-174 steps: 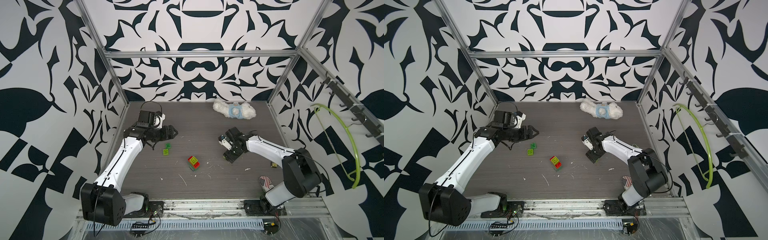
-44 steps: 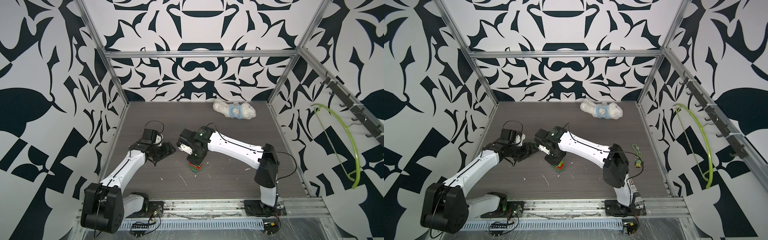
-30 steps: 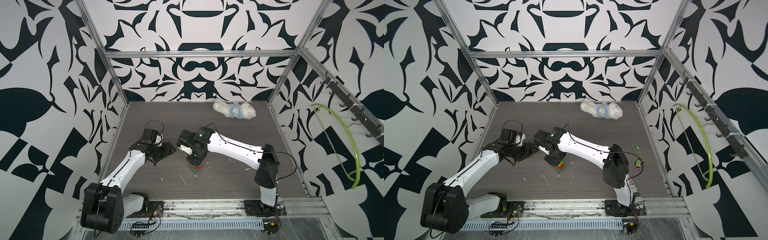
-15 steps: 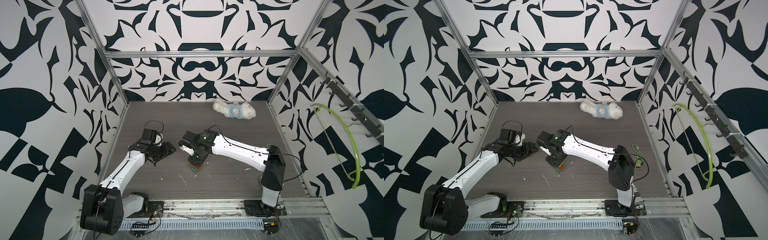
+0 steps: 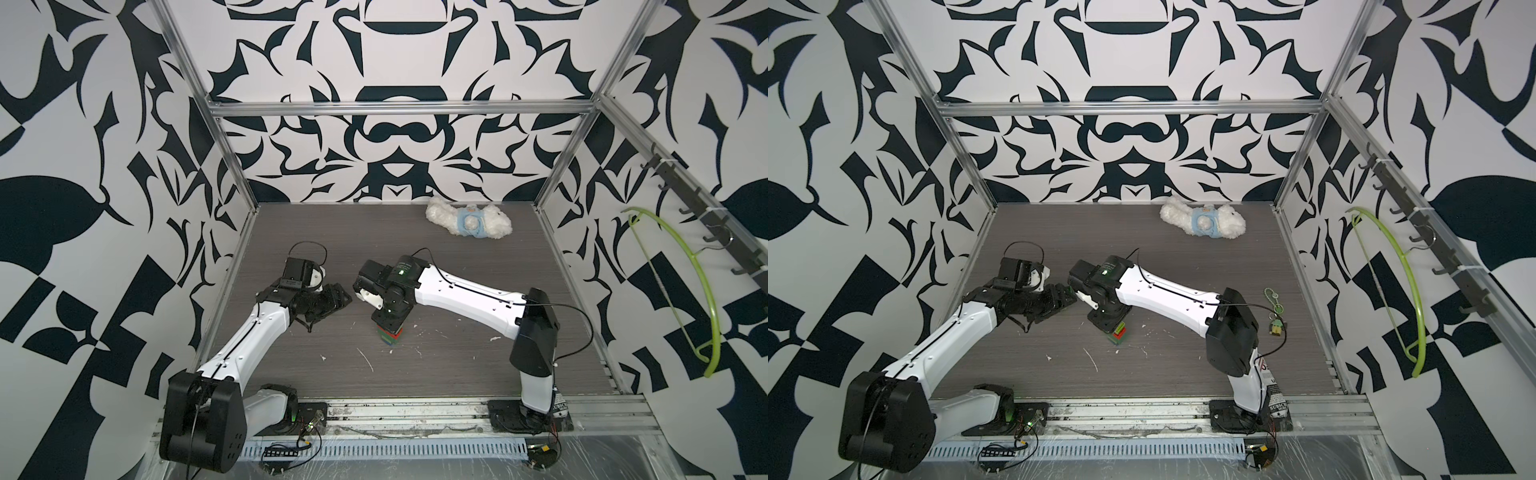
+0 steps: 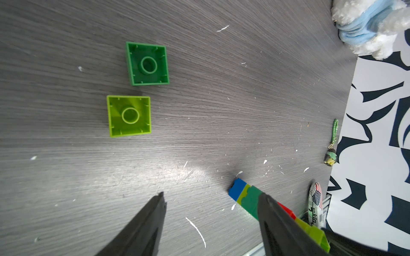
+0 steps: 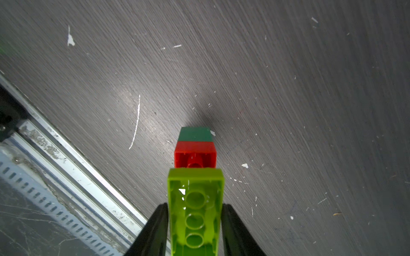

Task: Assemble a carrot with lego
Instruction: Assemble the lego brick with the lego brick.

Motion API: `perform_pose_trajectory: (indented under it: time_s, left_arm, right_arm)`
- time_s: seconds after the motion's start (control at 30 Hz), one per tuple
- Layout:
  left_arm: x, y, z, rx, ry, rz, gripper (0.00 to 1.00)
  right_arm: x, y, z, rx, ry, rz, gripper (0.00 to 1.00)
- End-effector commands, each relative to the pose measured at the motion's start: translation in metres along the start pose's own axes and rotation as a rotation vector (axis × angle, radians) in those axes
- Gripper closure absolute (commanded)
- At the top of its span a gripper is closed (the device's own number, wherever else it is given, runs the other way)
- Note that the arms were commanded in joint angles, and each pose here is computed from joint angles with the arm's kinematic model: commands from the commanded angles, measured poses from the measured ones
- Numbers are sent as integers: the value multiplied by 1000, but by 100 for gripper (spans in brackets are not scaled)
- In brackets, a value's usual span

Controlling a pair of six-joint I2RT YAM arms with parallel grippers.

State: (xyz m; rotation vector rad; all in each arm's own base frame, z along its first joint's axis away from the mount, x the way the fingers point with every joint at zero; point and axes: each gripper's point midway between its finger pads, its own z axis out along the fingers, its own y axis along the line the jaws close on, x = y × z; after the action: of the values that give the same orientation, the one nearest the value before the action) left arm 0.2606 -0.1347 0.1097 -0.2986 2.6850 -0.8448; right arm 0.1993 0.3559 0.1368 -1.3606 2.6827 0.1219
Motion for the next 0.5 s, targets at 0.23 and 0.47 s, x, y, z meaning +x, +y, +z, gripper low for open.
perform_pose_trajectory:
  time_s: [0.23, 0.47]
  left_arm:
    - [-2, -5, -8, 5, -13, 23, 27]
    - [-6, -7, -8, 11, -20, 24, 27]
  right_arm:
    - [-14, -3, -44, 21, -107, -19, 37]
    - [-14, -8, -43, -26, -161, 19, 46]
